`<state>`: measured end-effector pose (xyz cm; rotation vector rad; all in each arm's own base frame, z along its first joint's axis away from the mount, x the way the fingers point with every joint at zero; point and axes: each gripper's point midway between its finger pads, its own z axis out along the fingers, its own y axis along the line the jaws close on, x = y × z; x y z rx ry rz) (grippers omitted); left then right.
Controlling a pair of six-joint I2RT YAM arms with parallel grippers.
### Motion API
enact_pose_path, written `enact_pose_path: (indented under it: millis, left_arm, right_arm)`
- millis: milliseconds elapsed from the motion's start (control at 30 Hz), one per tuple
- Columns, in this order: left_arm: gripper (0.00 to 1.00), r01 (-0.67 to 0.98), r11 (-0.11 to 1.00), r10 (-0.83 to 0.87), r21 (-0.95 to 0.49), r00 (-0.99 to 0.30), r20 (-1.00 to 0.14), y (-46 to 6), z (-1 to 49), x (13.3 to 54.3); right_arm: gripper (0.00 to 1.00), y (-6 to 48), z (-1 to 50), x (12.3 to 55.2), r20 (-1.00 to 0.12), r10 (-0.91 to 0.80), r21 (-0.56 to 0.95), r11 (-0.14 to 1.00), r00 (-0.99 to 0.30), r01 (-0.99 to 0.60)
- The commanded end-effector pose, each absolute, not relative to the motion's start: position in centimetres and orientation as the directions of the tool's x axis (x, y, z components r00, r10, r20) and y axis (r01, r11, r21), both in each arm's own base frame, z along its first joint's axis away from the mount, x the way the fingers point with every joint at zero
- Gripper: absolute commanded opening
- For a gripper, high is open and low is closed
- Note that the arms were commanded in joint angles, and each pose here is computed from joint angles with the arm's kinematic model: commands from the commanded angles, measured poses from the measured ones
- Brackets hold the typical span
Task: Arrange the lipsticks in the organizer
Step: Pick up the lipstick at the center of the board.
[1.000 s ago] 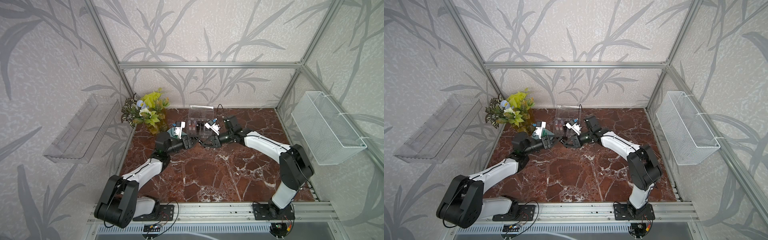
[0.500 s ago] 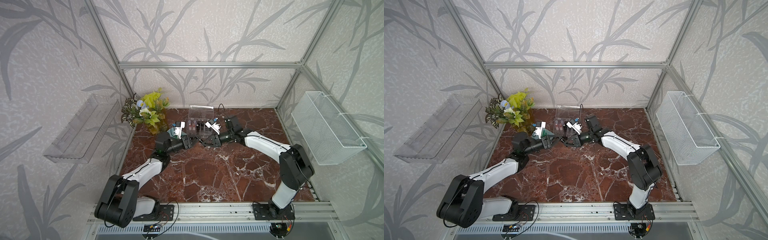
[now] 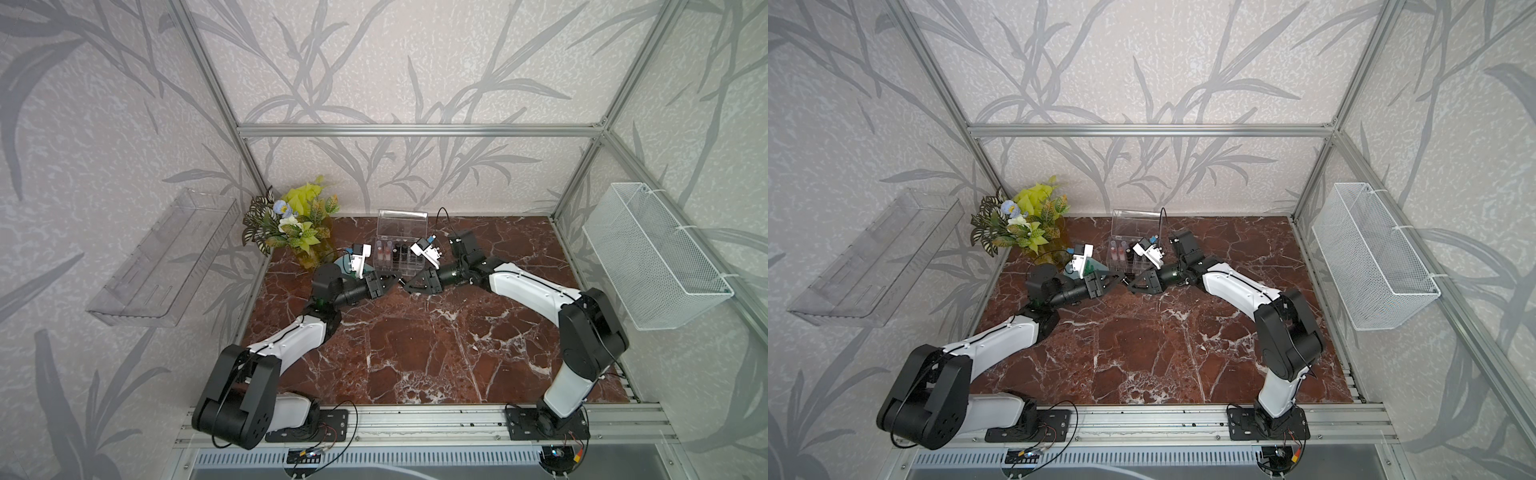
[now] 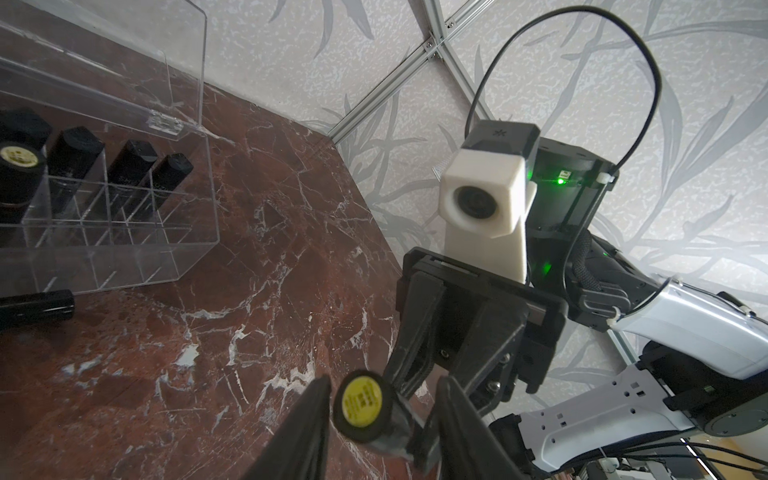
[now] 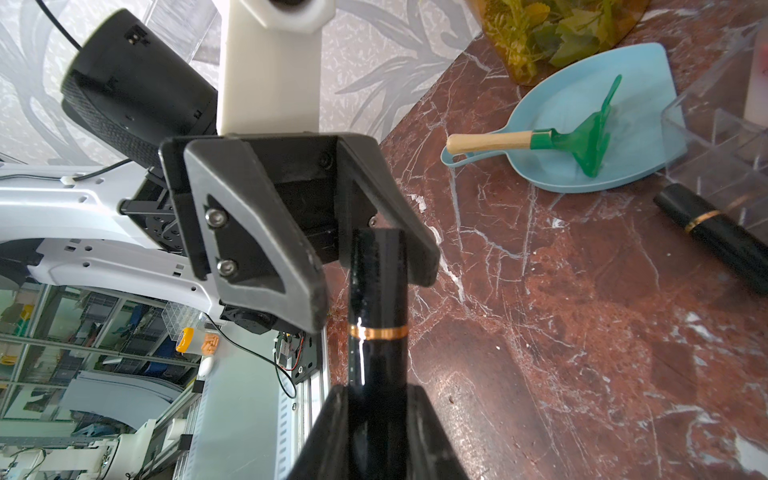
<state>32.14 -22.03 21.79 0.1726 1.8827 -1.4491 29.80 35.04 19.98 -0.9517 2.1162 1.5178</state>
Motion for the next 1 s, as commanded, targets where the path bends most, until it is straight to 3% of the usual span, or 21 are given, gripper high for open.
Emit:
enact_pose_path:
  millis: [0,433,500,567,633,767,967]
  left_arm:
    - [0.37,0.547,0.346,-0.324,-0.762,-0.693,-0.644,-22.1,22.5,32.5]
    - [0.26,0.552,0.357,-0.33,-0.754,-0.68,-0.654,-22.0,22.9,32.9]
    - [0.25,0.554,0.363,-0.331,-0.749,-0.675,-0.66,-22.0,23.2,33.2]
    - [0.24,0.556,0.386,-0.328,-0.736,-0.664,-0.672,-21.9,23.3,33.7]
    - [0.23,0.548,0.434,-0.324,-0.715,-0.646,-0.691,-21.7,23.4,34.5]
    - [0.23,0.521,0.551,-0.303,-0.653,-0.604,-0.737,-21.1,23.0,37.2]
    - [0.22,0.451,0.745,-0.219,-0.492,-0.531,-0.819,-21.5,21.9,42.5]
  right_arm:
    - [0.2,35.1,20.4,29.6,-0.65,-0.315,0.677,0.172,-0.691,-0.715]
    - [0.26,35.1,20.1,29.9,-0.651,-0.315,0.671,0.188,-0.691,-0.718]
    - [0.36,35.0,20.2,30.0,-0.652,-0.313,0.667,0.197,-0.691,-0.718]
    - [0.57,34.9,20.1,30.4,-0.655,-0.303,0.66,0.216,-0.692,-0.719]
    - [0.68,34.2,19.9,31.5,-0.659,-0.272,0.646,0.273,-0.701,-0.713]
    - [0.77,30.7,20.6,35.1,-0.709,-0.094,0.615,0.402,-0.699,-0.678]
    - [0.78,25.2,21.7,38.0,-0.736,0.136,0.63,0.494,-0.663,-0.599]
